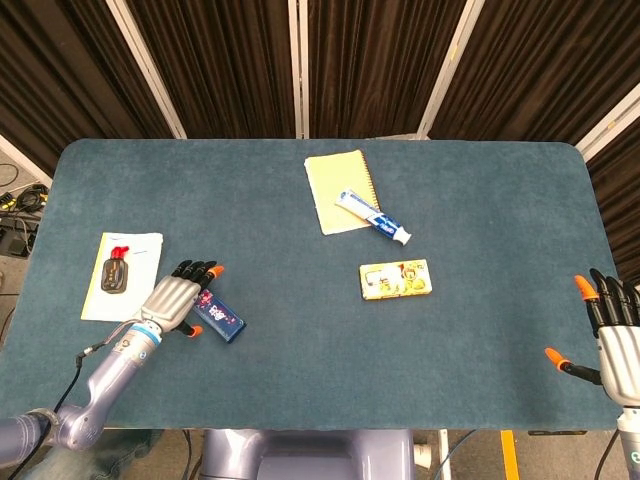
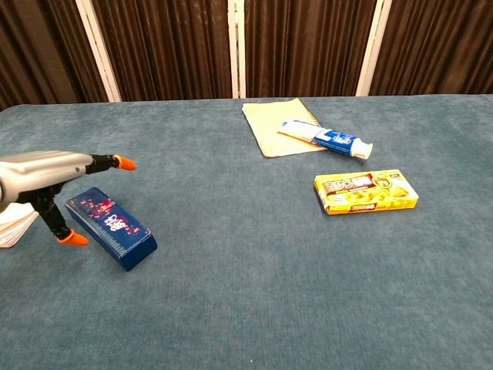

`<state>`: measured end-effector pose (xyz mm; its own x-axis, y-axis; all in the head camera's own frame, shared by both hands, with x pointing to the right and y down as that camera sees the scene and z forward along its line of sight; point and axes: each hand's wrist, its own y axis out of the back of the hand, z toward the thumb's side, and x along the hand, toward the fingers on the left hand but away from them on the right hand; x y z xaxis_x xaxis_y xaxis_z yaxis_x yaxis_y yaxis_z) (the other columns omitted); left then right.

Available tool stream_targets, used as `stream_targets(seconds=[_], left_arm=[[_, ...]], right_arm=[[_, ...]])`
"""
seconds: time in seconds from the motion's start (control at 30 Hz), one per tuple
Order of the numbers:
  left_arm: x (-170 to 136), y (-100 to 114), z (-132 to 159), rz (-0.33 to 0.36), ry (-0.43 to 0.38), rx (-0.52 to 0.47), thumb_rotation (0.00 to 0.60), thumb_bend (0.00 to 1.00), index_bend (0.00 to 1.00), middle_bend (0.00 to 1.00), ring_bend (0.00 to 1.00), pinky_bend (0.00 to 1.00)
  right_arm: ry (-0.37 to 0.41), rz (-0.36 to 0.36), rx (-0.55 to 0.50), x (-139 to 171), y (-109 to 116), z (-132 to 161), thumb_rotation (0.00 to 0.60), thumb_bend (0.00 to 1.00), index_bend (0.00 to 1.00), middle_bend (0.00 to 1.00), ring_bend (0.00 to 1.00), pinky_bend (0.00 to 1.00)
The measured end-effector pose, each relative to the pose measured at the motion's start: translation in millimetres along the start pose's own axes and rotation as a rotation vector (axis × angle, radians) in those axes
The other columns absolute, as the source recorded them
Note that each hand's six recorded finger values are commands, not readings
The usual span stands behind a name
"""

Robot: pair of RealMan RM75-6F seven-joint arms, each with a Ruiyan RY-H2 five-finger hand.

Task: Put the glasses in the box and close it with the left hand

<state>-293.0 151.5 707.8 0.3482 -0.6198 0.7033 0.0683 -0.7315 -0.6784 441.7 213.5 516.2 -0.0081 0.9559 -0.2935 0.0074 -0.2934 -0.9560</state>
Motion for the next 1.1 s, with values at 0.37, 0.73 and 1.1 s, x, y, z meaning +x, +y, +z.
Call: stream_targets(seconds=[0.37,0.73,1.1], left_arm=[[16,-13,8,-0.015,-0.009,0.038,0.6,0.19,0.34,0.22,0.14,0.2],[18,-14,7,-0.007,0.009,0.052,0.6,0.21,0.39,0.23,0.17,0.2],[15,-8,3,0.003,0.02,0.028,0.6,0.16,0.28,0.11,0.05,0.11]], right_arm=[[-0.004,0.0,-0.001,-1,0,-1,0.6,0.0,0.0,0.0,0.0,0.0],[-0.002,0.002,0.0,0,-1,-1,0.6,0.0,0.0,0.0,0.0,0.0],[-0.002,0.003,-0.002,0,-1,0,0.6,0.0,0.0,0.0,0.0,0.0]])
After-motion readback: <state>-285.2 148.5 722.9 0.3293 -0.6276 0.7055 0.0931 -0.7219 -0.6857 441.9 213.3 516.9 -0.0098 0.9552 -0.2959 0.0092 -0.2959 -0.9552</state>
